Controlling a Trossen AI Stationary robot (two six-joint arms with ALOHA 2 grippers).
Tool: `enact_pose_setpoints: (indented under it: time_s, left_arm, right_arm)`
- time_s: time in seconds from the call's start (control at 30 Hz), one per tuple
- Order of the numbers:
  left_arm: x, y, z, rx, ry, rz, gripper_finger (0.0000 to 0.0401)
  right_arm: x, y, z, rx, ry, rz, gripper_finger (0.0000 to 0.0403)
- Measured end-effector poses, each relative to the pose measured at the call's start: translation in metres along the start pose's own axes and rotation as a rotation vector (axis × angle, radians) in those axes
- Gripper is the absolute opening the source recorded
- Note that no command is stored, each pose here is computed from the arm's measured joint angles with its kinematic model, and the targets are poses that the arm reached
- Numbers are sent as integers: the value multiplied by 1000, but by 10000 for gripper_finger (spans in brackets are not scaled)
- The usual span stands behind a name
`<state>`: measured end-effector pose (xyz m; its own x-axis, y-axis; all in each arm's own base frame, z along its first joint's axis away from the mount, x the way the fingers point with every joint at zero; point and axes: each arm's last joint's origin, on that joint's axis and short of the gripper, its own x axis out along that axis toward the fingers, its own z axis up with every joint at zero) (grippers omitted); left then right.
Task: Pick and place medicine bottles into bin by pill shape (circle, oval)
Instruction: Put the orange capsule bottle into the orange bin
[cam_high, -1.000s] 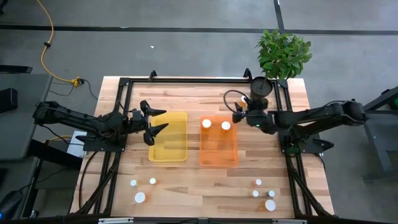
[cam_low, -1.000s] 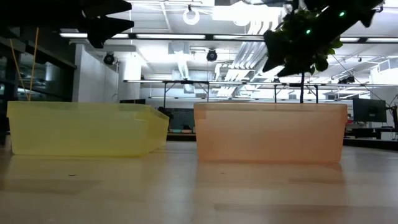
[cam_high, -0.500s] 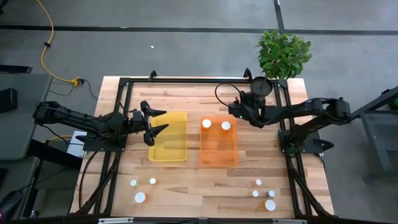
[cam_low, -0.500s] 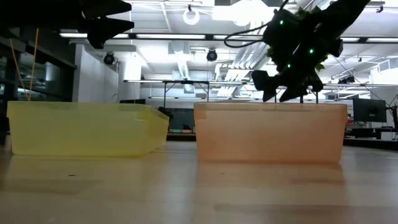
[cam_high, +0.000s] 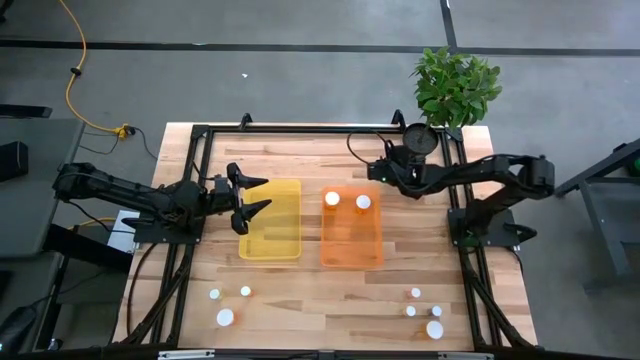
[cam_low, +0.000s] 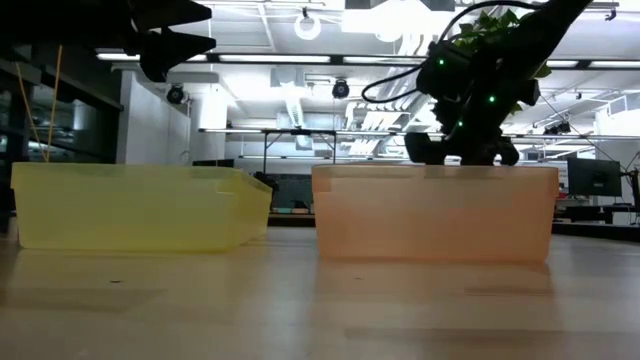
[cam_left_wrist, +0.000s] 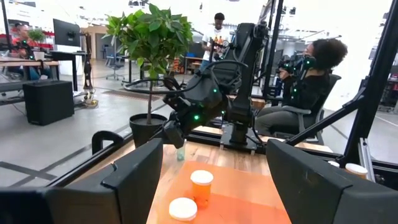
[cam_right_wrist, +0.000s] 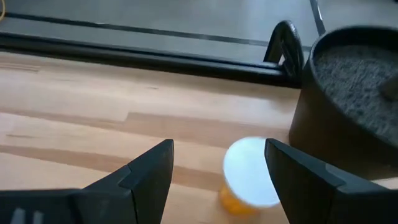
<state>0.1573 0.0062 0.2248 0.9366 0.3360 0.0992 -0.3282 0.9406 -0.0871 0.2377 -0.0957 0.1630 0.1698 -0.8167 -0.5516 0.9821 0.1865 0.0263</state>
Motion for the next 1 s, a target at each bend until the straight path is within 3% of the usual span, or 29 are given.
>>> enact_pose_setpoints:
  time_s: [0.43,0.77,1.0]
  left_arm:
    - [0,0,-1,2,6,0,273]
    - [0,0,-1,2,6,0,273]
    - [0,0,-1,2,6,0,273]
  right_arm:
    - [2,-1,0,-3,46,28,248]
    - [2,-3,1,-64,10,-21,339]
    - [2,-4,0,-69,22,-18,355]
